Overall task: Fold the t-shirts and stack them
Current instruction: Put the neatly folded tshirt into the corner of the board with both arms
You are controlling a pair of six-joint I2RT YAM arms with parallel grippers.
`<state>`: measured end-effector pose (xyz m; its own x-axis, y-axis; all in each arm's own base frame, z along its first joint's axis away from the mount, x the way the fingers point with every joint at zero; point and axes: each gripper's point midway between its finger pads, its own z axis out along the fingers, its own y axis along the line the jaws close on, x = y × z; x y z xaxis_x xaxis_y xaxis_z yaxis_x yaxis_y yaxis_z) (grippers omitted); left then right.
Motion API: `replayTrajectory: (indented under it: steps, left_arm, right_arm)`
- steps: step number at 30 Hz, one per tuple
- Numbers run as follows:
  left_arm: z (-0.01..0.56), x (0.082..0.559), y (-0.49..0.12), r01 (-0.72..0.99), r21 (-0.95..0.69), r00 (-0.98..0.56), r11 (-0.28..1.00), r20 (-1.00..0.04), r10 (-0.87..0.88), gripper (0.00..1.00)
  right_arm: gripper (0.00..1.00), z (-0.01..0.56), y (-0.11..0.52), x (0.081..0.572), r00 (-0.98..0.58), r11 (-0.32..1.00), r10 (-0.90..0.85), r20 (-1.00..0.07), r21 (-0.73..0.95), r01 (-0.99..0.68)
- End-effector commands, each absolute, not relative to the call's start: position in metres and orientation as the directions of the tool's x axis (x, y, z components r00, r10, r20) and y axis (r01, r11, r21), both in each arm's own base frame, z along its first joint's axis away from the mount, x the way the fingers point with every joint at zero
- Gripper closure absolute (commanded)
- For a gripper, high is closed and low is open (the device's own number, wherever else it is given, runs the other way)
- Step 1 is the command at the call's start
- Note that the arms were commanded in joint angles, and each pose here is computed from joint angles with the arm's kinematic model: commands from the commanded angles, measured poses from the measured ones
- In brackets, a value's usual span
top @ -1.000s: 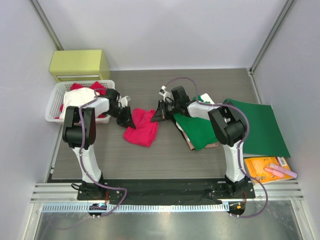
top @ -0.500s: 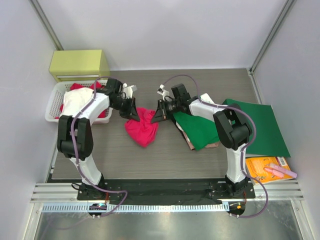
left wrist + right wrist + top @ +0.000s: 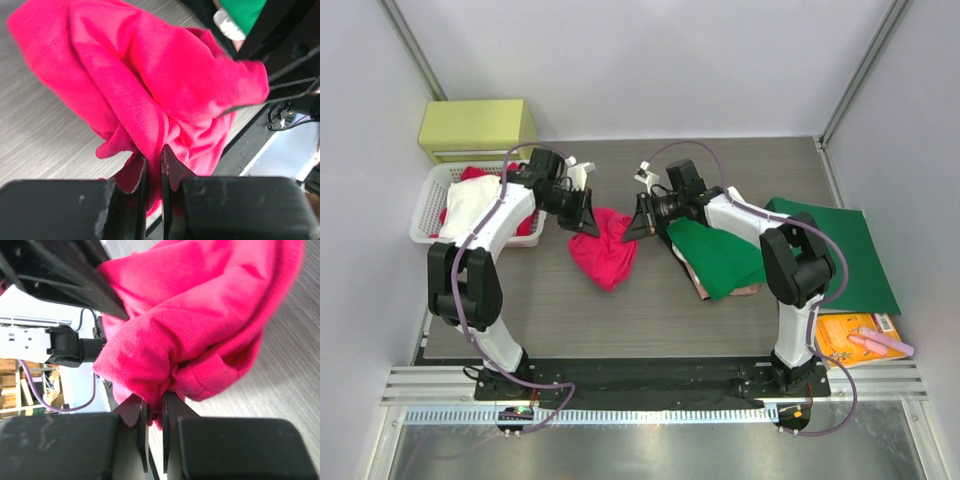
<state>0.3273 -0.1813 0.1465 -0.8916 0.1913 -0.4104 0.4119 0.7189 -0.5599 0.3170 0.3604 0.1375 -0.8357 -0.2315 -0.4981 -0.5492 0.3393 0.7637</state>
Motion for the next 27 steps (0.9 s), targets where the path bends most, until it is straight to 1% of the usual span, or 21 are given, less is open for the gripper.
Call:
replayTrajectory:
  steps: [1,6,7,8,9,11,12,14,19,22,27]
  left_arm:
    - [0.191,0.339,-0.19,0.53,-0.493,-0.802,0.69,-0.555,0.22,1.0]
    - [0.188,0.343,-0.205,0.564,-0.472,-0.783,0.678,-0.568,0.256,1.0]
    - [0.187,0.342,-0.212,0.58,-0.462,-0.774,0.671,-0.57,0.277,1.0]
    - [0.188,0.347,-0.216,0.588,-0.45,-0.766,0.672,-0.577,0.284,1.0]
    - [0.187,0.351,-0.22,0.592,-0.441,-0.762,0.675,-0.579,0.29,1.0]
    - [0.189,0.365,-0.23,0.603,-0.442,-0.754,0.664,-0.588,0.293,1.0]
    - [0.191,0.368,-0.233,0.605,-0.448,-0.754,0.659,-0.589,0.292,1.0]
    - [0.192,0.377,-0.244,0.621,-0.445,-0.743,0.645,-0.596,0.305,1.0]
    - [0.195,0.387,-0.263,0.652,-0.414,-0.715,0.636,-0.615,0.333,1.0]
    - [0.188,0.39,-0.264,0.643,-0.415,-0.726,0.643,-0.598,0.34,1.0]
    - [0.186,0.394,-0.265,0.645,-0.412,-0.723,0.644,-0.602,0.339,1.0]
  right_arm:
    - [0.99,0.205,0.356,0.294,-0.756,0.235,-0.236,-0.611,0.719,-0.654]
    - [0.99,0.21,0.344,0.274,-0.743,0.231,-0.238,-0.626,0.706,-0.669]
    - [0.99,0.204,0.341,0.268,-0.75,0.236,-0.245,-0.614,0.713,-0.66]
    - [0.99,0.212,0.337,0.263,-0.738,0.227,-0.241,-0.631,0.702,-0.675]
    - [0.99,0.206,0.333,0.256,-0.747,0.237,-0.249,-0.616,0.709,-0.664]
    - [0.99,0.212,0.326,0.251,-0.723,0.245,-0.251,-0.643,0.681,-0.69]
    - [0.99,0.209,0.322,0.244,-0.729,0.257,-0.264,-0.631,0.683,-0.684]
    - [0.99,0.219,0.315,0.237,-0.699,0.253,-0.261,-0.665,0.652,-0.715]
    - [0.99,0.22,0.297,0.225,-0.666,0.295,-0.248,-0.704,0.6,-0.744]
    - [0.99,0.215,0.283,0.225,-0.676,0.325,-0.236,-0.698,0.599,-0.732]
    - [0.99,0.199,0.26,0.225,-0.7,0.381,-0.248,-0.67,0.597,-0.706]
